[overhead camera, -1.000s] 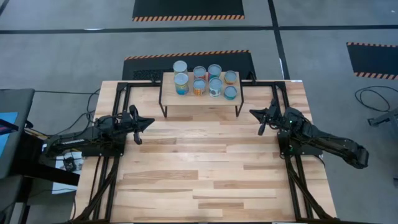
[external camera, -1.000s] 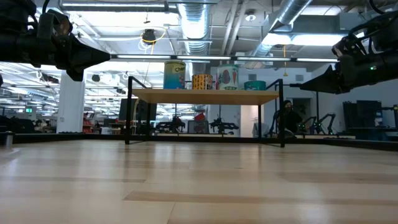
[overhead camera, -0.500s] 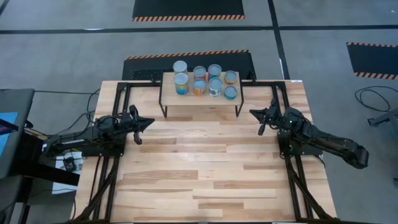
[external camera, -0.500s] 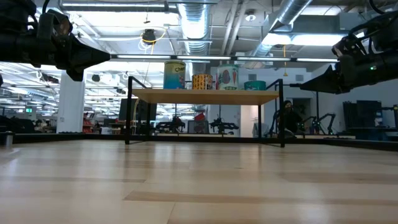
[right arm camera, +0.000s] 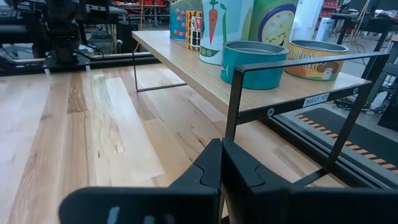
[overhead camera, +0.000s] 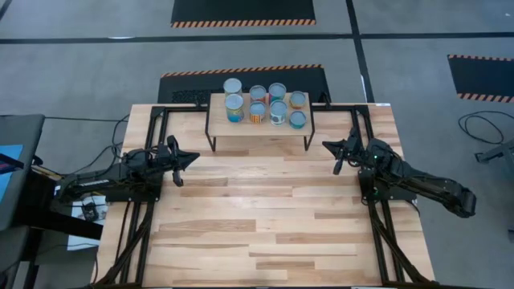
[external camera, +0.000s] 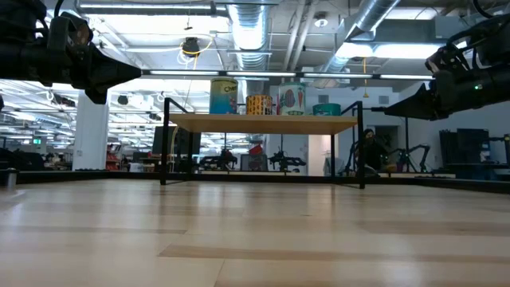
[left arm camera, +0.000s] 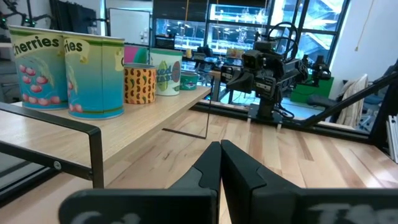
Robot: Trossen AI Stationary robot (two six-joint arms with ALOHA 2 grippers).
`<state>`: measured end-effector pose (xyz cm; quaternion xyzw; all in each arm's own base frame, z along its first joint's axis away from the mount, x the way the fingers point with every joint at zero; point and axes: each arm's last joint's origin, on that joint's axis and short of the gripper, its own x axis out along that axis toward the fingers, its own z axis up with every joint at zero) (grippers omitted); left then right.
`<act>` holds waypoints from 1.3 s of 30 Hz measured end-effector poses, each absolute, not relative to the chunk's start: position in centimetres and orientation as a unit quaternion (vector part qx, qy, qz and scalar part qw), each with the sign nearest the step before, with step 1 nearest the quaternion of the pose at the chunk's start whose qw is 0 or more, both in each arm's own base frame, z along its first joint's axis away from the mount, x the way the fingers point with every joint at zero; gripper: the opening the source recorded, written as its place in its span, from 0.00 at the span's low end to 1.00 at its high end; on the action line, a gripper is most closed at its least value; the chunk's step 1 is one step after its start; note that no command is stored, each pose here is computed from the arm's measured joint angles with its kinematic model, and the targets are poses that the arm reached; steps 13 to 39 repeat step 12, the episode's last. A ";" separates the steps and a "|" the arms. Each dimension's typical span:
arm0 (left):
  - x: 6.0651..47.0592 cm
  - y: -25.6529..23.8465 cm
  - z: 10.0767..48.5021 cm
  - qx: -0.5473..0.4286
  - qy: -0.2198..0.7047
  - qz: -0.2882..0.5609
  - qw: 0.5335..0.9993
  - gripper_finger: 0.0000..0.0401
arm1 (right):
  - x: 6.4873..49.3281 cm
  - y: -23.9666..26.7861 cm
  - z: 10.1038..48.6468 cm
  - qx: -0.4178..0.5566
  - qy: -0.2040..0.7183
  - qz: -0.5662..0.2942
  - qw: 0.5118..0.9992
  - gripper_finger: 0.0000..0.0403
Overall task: Pick and place cans onto a shelf
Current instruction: Return to Home Position
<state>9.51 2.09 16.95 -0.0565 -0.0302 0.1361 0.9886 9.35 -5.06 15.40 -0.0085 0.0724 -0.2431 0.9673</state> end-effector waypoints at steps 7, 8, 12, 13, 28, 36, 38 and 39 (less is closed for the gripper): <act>9.5 2.1 17.0 -0.056 -0.030 0.136 0.989 0.00 | 9.3 -5.1 15.4 -0.008 0.072 -0.243 0.967 0.07; 9.5 2.1 17.0 -0.056 -0.031 0.136 0.989 0.00 | 9.3 -5.1 15.4 -0.008 0.072 -0.243 0.967 0.07; 9.5 2.1 17.0 -0.056 -0.031 0.136 0.989 0.00 | 9.3 -5.1 15.4 -0.008 0.073 -0.243 0.967 0.07; 9.5 2.1 17.0 -0.056 -0.031 0.136 0.989 0.00 | 9.3 -5.1 15.4 -0.008 0.073 -0.243 0.967 0.07; 9.5 2.1 17.0 -0.056 -0.031 0.136 0.989 0.00 | 9.3 -5.1 15.4 -0.008 0.073 -0.243 0.967 0.07; 9.5 2.1 17.0 -0.056 -0.031 0.136 0.989 0.00 | 9.3 -5.1 15.4 -0.008 0.073 -0.243 0.967 0.07; 9.5 2.1 17.0 -0.056 -0.031 0.136 0.989 0.00 | 9.3 -5.1 15.4 -0.008 0.073 -0.243 0.967 0.07; 9.5 2.1 17.0 -0.056 -0.031 0.136 0.989 0.00 | 9.3 -5.1 15.4 -0.008 0.073 -0.243 0.967 0.07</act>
